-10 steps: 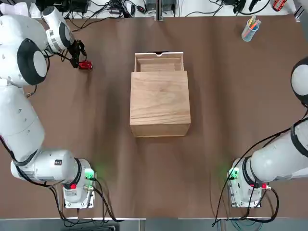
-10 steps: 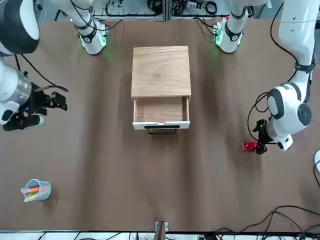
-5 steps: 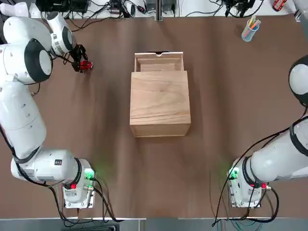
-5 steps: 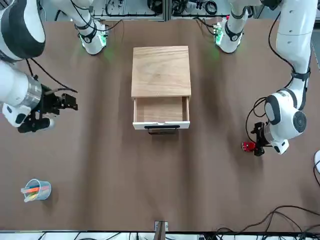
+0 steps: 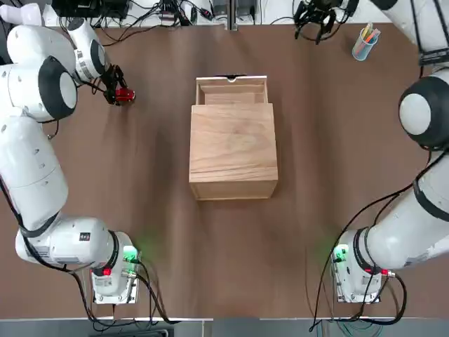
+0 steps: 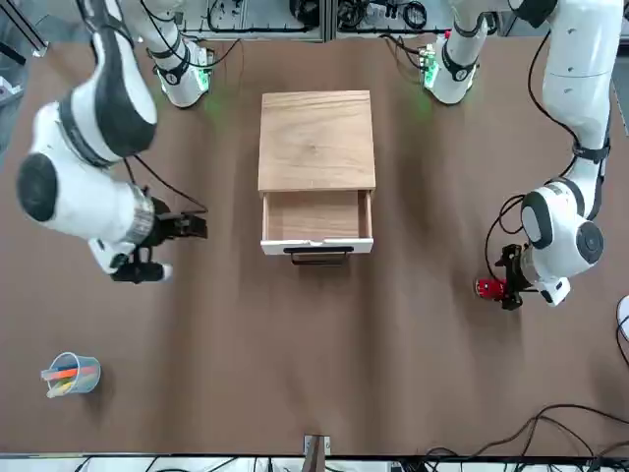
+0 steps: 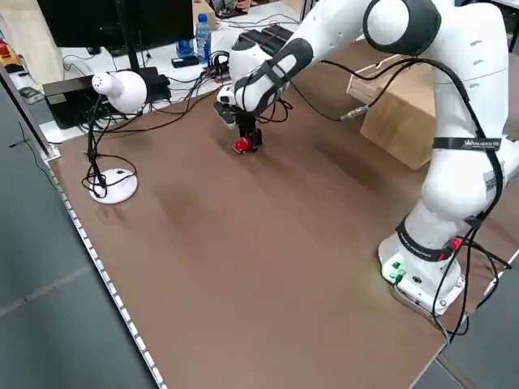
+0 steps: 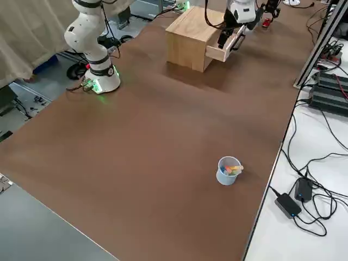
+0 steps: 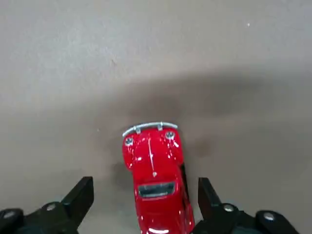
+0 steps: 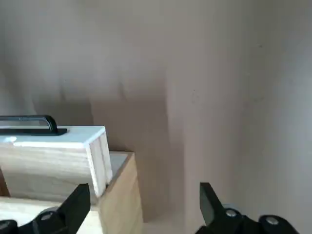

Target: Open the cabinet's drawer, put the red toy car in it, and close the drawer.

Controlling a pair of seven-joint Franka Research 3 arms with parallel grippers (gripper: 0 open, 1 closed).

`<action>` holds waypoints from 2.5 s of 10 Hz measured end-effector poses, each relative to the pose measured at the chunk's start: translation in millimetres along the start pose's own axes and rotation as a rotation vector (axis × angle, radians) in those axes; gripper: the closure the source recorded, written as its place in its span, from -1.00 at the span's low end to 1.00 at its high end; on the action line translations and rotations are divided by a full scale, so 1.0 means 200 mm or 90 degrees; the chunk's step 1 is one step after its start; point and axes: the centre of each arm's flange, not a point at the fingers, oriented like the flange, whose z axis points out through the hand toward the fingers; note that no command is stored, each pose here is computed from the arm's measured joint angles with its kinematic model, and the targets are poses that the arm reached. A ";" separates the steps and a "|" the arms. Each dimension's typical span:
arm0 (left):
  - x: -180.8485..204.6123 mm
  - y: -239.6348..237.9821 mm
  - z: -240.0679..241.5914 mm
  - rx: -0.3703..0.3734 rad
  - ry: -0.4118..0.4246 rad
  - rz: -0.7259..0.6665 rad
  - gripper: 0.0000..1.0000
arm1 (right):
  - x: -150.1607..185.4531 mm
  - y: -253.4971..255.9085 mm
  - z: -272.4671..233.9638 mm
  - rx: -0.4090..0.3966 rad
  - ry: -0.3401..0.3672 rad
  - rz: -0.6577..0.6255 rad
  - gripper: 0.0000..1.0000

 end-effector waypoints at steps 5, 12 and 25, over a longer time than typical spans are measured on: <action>0.01 0.04 -0.03 -0.017 0.007 0.001 0.14 | 0.07 -0.07 0.13 0.081 -0.015 0.024 -0.99; -0.80 0.17 -0.87 -0.086 -0.062 0.021 0.14 | 0.17 -0.16 0.12 0.116 0.095 0.021 -0.99; -2.78 -0.09 -0.93 -0.048 -0.105 0.011 0.14 | 0.24 -0.29 0.48 0.112 0.066 0.026 -0.51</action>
